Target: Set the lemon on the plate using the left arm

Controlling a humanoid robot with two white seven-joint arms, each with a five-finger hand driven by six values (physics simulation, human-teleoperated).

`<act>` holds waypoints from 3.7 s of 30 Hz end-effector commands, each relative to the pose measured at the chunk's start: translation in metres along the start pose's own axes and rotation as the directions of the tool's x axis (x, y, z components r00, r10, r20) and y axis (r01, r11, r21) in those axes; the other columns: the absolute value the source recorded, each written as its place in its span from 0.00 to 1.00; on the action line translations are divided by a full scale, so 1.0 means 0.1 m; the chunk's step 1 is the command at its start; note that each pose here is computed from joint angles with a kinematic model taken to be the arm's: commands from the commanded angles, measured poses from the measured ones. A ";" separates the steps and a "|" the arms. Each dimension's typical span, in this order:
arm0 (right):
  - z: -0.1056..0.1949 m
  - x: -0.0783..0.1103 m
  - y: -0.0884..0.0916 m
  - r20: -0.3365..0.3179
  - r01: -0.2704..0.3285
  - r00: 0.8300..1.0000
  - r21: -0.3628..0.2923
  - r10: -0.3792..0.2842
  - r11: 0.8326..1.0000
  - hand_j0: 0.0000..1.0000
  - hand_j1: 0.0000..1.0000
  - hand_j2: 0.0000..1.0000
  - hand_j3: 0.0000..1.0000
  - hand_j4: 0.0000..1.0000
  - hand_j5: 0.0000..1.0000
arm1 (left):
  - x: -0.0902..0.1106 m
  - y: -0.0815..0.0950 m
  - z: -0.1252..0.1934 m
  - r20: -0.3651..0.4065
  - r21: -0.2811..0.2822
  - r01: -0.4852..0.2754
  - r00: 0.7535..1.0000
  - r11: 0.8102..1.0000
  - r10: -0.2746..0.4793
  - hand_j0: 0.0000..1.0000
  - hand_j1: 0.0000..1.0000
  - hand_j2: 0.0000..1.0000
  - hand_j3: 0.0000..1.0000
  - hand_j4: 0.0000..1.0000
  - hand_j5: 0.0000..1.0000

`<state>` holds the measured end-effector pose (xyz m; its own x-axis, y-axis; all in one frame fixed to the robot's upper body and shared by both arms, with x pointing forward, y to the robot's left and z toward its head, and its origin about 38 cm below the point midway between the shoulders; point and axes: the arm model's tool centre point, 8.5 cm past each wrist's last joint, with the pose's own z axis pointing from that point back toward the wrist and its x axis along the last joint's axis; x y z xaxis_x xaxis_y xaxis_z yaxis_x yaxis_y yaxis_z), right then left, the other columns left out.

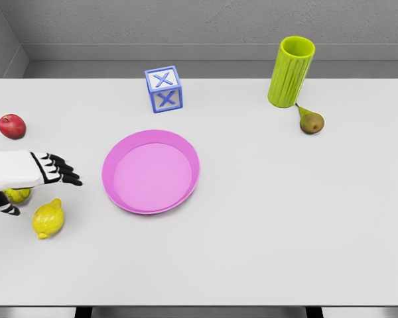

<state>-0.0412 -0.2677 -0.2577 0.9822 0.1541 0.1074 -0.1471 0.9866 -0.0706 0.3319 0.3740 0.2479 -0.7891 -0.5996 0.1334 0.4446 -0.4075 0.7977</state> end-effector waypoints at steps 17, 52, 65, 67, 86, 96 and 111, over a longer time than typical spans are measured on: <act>0.00 0.00 0.00 0.000 0.000 1.000 0.000 0.000 1.000 1.00 1.00 1.00 1.00 1.00 1.00 | 0.04 -0.18 -0.15 -0.005 -0.060 0.044 0.999 0.997 -0.044 1.00 1.00 1.00 1.00 1.00 1.00; 0.00 0.00 0.00 0.000 0.000 1.000 0.000 0.000 1.000 1.00 1.00 1.00 1.00 1.00 1.00 | 0.03 -0.33 -0.29 -0.020 -0.078 0.066 0.997 0.995 -0.068 1.00 1.00 1.00 1.00 1.00 1.00; 0.00 0.00 0.00 0.000 0.000 1.000 0.000 0.000 1.000 1.00 1.00 1.00 1.00 1.00 1.00 | 0.00 -0.39 -0.34 -0.028 -0.081 0.055 0.998 0.995 -0.057 1.00 1.00 1.00 1.00 1.00 1.00; 0.00 0.00 0.00 0.000 0.000 1.000 0.000 0.000 1.000 1.00 1.00 1.00 1.00 1.00 1.00 | 0.00 -0.39 -0.33 -0.028 -0.080 0.056 0.998 0.995 -0.058 1.00 1.00 1.00 1.00 1.00 1.00; 0.00 0.00 0.00 0.000 0.000 1.000 0.000 0.000 1.000 1.00 1.00 1.00 1.00 1.00 1.00 | 0.01 -0.46 -0.37 -0.027 -0.097 0.058 0.998 0.994 -0.061 0.97 0.97 0.97 0.97 0.97 0.97; 0.00 0.00 0.00 0.000 0.000 1.000 0.000 0.000 1.000 1.00 1.00 1.00 1.00 1.00 1.00 | 0.01 -0.51 -0.38 -0.029 -0.109 0.052 0.998 0.993 -0.056 0.70 0.70 0.70 0.70 0.70 0.70; 0.00 0.00 0.00 0.000 0.000 1.000 0.000 0.000 1.000 1.00 1.00 1.00 1.00 1.00 1.00 | 0.03 -0.54 -0.43 -0.022 -0.109 0.057 0.998 0.992 -0.060 0.45 0.45 0.45 0.45 0.45 0.45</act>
<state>-0.0412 -0.2677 -0.2577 0.9822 0.1541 0.1076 -0.1471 0.9866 -0.0705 0.3249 0.3652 0.1813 -0.8022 -0.5934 0.0661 0.4397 -0.5122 0.7377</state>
